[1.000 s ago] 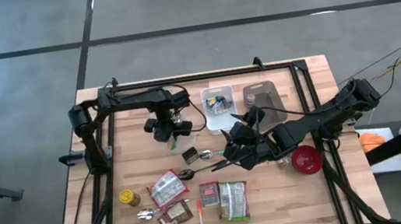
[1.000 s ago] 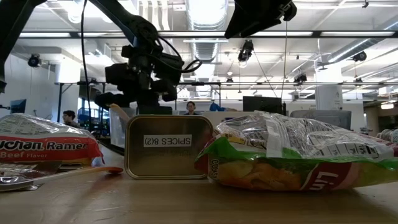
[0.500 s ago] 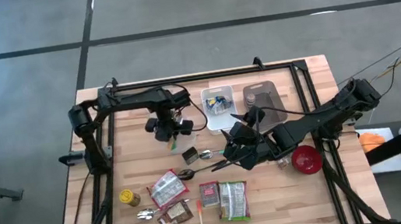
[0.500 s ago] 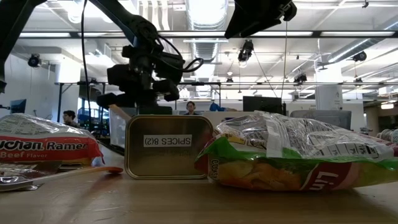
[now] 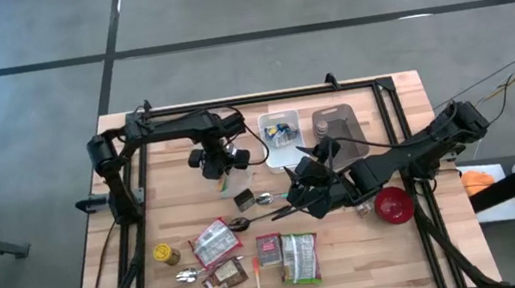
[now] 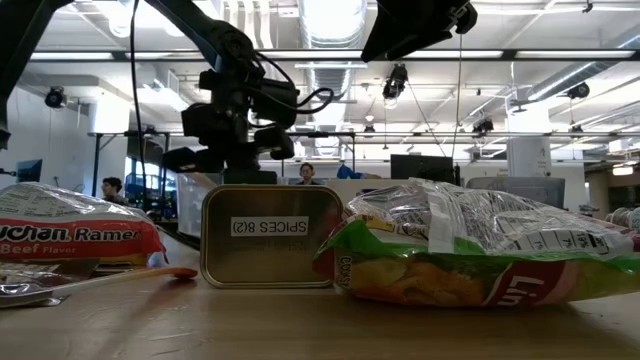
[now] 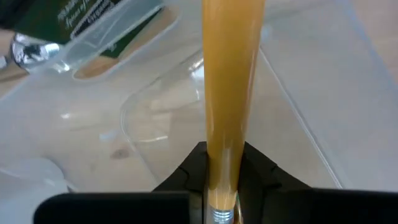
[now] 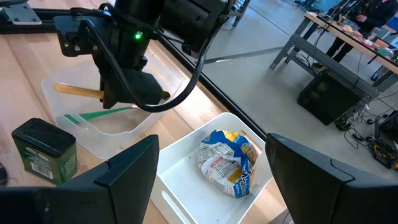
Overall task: Pick & Place Food Item
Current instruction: Put the yellow spoon into the transparent bin
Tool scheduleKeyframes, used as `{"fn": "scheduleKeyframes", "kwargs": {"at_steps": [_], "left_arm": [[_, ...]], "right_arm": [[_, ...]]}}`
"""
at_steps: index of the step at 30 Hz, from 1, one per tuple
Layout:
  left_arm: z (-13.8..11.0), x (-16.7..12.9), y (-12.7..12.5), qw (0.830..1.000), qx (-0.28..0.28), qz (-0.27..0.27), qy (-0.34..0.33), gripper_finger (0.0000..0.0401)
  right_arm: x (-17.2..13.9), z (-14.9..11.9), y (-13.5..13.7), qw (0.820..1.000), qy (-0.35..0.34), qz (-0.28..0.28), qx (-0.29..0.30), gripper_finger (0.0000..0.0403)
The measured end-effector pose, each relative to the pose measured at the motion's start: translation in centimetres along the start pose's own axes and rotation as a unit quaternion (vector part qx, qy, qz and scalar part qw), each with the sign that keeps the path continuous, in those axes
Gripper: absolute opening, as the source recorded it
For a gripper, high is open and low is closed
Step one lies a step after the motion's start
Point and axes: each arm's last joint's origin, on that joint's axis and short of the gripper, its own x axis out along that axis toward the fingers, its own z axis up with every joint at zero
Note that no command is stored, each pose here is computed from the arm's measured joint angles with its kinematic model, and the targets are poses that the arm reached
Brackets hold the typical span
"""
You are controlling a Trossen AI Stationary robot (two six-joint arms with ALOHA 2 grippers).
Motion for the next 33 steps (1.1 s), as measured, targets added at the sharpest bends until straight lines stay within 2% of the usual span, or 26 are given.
{"fn": "scheduleKeyframes", "kwargs": {"at_steps": [8, 13, 25, 33], "left_arm": [[0.2, -0.9, 0.0, 0.999, -0.019, 0.005, 0.025, 0.005], [0.1, -1.0, 0.1, 0.998, -0.053, 0.016, 0.032, 0.005], [-0.2, 0.4, -0.2, 0.993, -0.098, 0.04, 0.056, 0.005], [-0.1, 1.3, -0.7, 0.992, -0.096, 0.04, 0.069, 0.005]], "right_arm": [[0.0, 0.0, 0.0, 1.0, 0.0, 0.0, 0.0, 0.0293], [0.0, 0.0, 0.0, 1.0, 0.0, 0.0, 0.0, 0.0293], [0.0, 0.0, 0.0, 1.0, 0.0, 0.0, 0.0, 0.0293], [0.0, 0.0, 0.0, 1.0, 0.0, 0.0, 0.0, 0.0293]]}}
